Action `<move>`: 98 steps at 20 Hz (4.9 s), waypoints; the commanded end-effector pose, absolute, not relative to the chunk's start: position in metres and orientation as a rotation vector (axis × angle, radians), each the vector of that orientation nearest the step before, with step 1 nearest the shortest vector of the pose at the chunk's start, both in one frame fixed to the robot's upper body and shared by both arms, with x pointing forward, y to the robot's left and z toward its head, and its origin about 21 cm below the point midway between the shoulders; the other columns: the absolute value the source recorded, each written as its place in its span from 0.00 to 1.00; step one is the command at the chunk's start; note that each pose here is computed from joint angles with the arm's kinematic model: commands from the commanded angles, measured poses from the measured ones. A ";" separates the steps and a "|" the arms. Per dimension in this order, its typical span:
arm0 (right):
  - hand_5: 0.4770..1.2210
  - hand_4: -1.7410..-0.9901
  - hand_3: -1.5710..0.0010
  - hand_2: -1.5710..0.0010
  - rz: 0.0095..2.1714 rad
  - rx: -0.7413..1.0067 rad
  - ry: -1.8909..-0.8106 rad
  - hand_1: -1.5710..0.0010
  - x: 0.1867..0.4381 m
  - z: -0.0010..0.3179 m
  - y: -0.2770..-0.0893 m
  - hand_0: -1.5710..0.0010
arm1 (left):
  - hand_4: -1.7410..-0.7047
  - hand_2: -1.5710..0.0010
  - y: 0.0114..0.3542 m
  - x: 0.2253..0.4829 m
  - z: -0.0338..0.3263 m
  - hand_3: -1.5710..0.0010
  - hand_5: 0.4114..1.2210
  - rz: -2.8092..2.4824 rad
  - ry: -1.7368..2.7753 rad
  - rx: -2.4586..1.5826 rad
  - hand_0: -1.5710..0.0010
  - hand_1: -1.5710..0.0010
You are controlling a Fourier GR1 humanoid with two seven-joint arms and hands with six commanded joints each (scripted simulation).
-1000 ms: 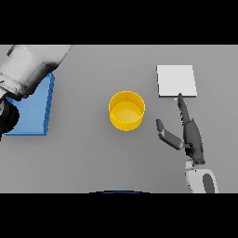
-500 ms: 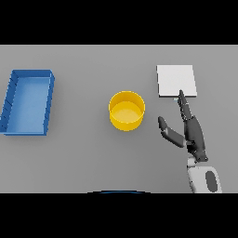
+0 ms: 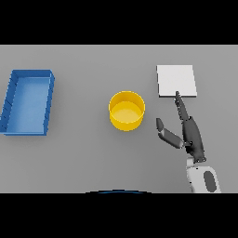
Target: Pick up the red beaker and tilt it to pour out 1 green nut into yellow bowl. Pick up the yellow bowl and place it on the metallic measuring scale.
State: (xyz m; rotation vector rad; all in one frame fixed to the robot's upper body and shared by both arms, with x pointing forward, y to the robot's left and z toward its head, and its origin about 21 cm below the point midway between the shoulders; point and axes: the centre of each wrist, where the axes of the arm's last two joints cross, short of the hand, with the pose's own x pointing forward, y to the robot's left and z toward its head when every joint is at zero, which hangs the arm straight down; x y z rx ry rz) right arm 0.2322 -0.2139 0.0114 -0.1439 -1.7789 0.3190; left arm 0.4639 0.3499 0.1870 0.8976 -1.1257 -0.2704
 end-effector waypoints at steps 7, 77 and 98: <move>0.30 0.72 1.00 1.00 0.319 -0.145 -1.768 1.00 0.236 0.007 -0.216 1.00 | 0.00 0.00 0.354 0.422 0.132 0.12 1.00 -0.110 -1.091 0.813 0.00 0.00; 0.81 0.25 0.63 0.45 2.210 -0.310 -1.172 0.36 0.352 0.050 -0.118 0.33 | 0.99 1.00 0.349 0.349 0.097 1.00 0.35 -0.391 -1.134 0.586 1.00 1.00; 1.00 0.00 0.25 0.07 2.042 -0.487 -1.278 0.00 0.358 0.117 -0.155 0.00 | 0.99 1.00 0.348 0.346 0.102 1.00 0.34 -0.417 -1.126 0.593 1.00 1.00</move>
